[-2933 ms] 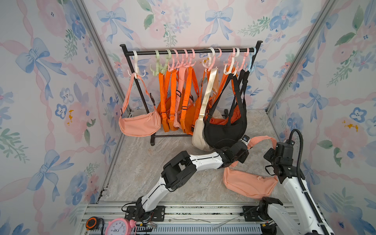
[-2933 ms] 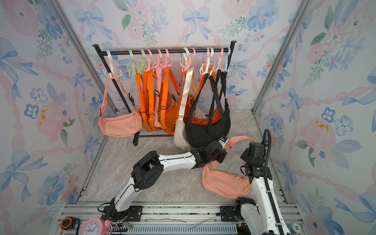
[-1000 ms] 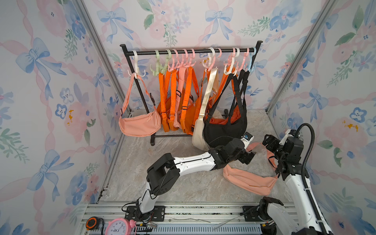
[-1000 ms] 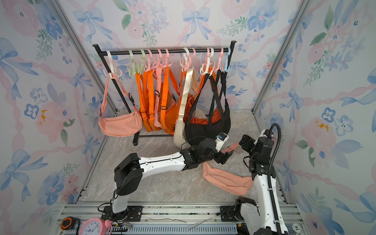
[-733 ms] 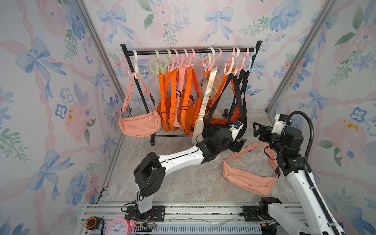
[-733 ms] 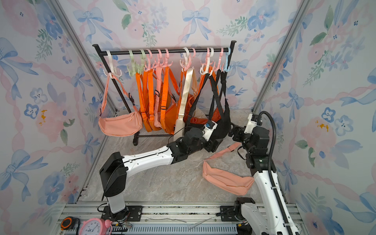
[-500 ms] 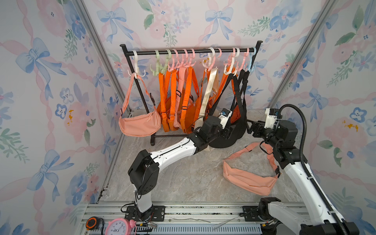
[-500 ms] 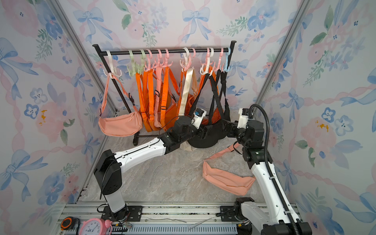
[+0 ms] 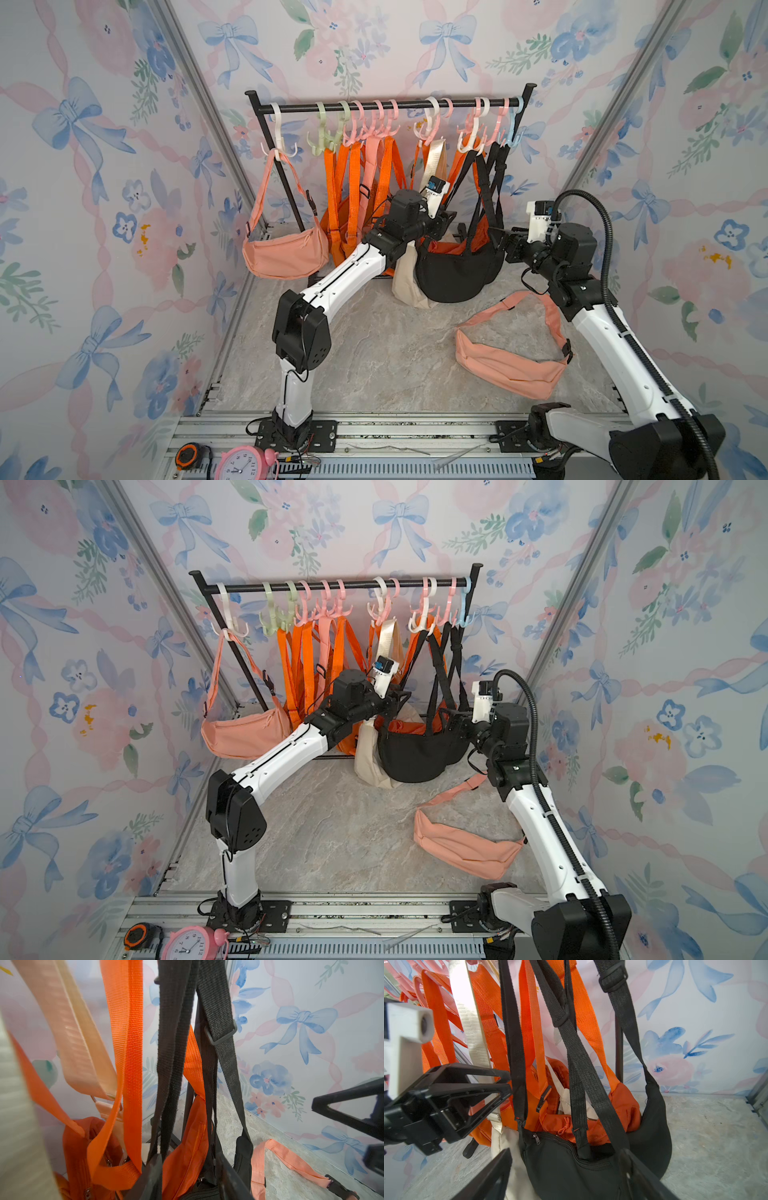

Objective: Take the bag off the hook
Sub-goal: Pick up the bag from the hook.

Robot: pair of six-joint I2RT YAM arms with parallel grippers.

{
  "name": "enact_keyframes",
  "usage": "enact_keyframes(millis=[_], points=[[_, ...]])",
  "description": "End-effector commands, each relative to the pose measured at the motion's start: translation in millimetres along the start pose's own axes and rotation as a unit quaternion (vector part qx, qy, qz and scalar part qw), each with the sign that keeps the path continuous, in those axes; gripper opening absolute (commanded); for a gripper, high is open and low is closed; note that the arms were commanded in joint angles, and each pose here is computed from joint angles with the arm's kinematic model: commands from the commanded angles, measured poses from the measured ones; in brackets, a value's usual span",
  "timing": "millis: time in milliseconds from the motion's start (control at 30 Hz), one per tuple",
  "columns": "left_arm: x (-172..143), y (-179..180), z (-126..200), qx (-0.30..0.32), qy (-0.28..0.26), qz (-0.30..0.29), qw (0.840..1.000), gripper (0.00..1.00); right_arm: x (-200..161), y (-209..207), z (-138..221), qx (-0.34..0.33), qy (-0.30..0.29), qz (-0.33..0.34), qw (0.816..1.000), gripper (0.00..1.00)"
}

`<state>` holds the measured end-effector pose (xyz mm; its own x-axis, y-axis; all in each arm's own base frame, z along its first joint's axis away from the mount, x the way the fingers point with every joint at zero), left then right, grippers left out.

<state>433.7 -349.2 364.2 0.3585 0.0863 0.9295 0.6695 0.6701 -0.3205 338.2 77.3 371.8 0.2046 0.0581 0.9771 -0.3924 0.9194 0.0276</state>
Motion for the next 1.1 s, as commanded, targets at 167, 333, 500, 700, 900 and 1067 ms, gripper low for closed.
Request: enact_keyframes(millis=[167, 333, 500, 700, 900, 1067], points=[[-3, 16, -21, -0.017, 0.034, 0.019, 0.999, 0.45, 14, 5, -8, 0.016, -0.011, 0.02, 1.0, 0.82], [2, 15, -20, -0.02, 0.033, 0.017, 0.999, 0.46, 15, 6, -12, 0.023, -0.01, 0.019, 1.0, 0.82], [12, 0, 0, -0.053, 0.033, 0.014, 0.998, 0.47, 19, 5, -16, 0.025, -0.011, 0.02, 0.999, 0.83], [20, -6, 17, -0.097, 0.04, 0.025, 0.994, 0.39, 21, 3, -22, 0.023, -0.011, 0.021, 0.999, 0.82], [24, -6, 22, -0.116, 0.041, 0.028, 0.992, 0.16, 23, 4, -27, 0.034, -0.011, 0.02, 0.999, 0.75], [24, -3, 19, -0.119, 0.042, 0.035, 0.991, 0.0, 23, 3, -30, 0.036, -0.009, 0.024, 0.999, 0.72]])
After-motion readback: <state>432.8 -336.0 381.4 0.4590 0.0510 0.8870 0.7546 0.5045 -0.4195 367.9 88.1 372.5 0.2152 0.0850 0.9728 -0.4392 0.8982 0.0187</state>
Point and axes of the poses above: each gripper's point midway between its finger pads, its own z axis back along the fingers, its own y axis along the line the jaws close on, x = y × z, the point moved 6 cm from there along z, back along the fingers, and after that the axes turned 14 degrees about z, right-handed, at the moved point
